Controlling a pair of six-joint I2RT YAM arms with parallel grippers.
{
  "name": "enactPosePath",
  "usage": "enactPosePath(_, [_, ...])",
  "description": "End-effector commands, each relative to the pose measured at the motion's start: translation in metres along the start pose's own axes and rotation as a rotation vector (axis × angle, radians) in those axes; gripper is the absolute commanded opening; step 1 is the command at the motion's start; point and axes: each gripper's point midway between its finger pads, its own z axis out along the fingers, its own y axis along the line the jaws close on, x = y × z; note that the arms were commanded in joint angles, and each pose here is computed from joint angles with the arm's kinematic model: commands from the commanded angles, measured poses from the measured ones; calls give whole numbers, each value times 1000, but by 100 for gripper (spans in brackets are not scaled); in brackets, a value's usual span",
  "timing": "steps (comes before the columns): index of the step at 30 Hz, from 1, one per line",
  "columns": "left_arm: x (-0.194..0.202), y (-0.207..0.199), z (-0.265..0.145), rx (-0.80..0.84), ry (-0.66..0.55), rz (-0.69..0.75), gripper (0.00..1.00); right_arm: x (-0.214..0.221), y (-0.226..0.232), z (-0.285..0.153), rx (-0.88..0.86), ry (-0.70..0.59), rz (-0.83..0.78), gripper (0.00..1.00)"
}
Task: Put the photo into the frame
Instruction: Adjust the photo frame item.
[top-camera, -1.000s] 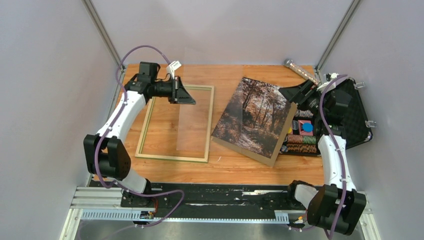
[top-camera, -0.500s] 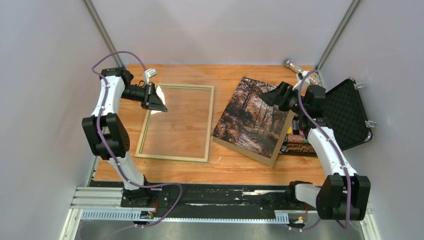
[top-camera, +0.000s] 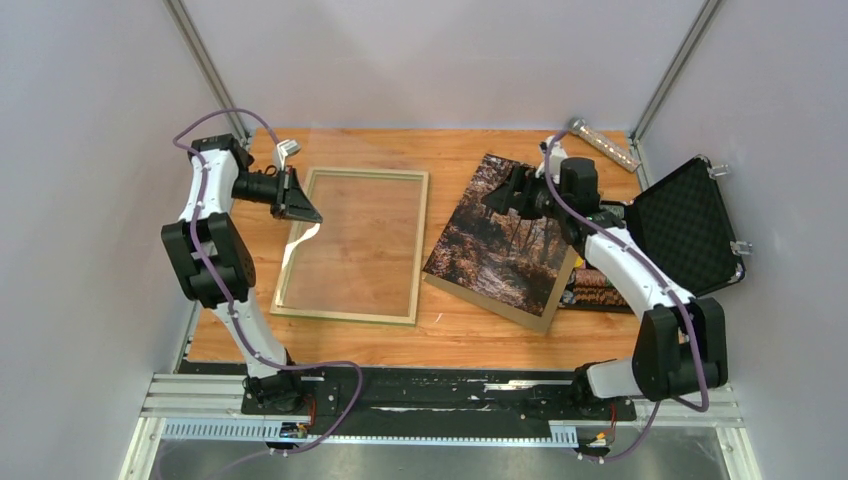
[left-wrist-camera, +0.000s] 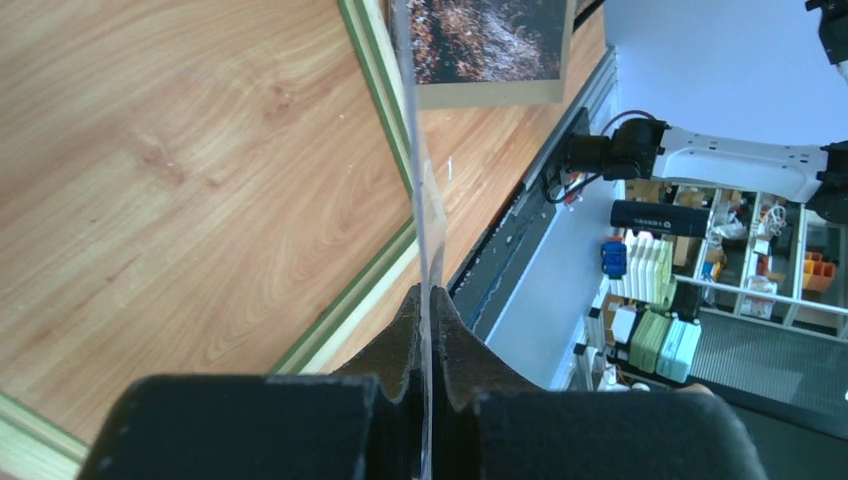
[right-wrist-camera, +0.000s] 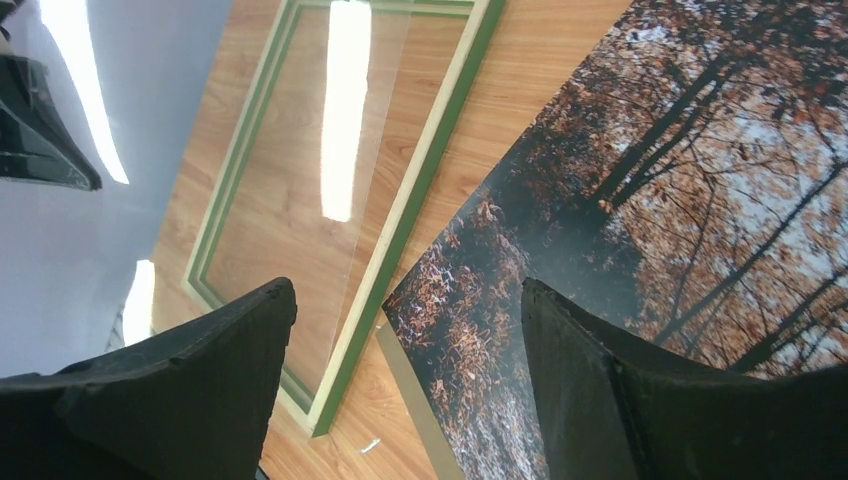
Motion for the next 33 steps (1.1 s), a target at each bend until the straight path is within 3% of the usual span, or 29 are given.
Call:
enactPosePath(1, [-7, -6, -14, 9, -10, -24, 0, -11, 17, 25, 18, 0, -118, 80])
enactPosePath(6, [-14, 13, -13, -14, 11, -34, 0, 5, 25, 65, 30, 71, -178, 76])
enactPosePath(13, [-24, 40, -10, -42, 34, -36, 0, 29, 31, 114, 36, 144, -224, 64])
enactPosePath(33, [-31, 67, -3, -78, 35, -60, 0, 106, 20, 185, 81, 332, -228, 63])
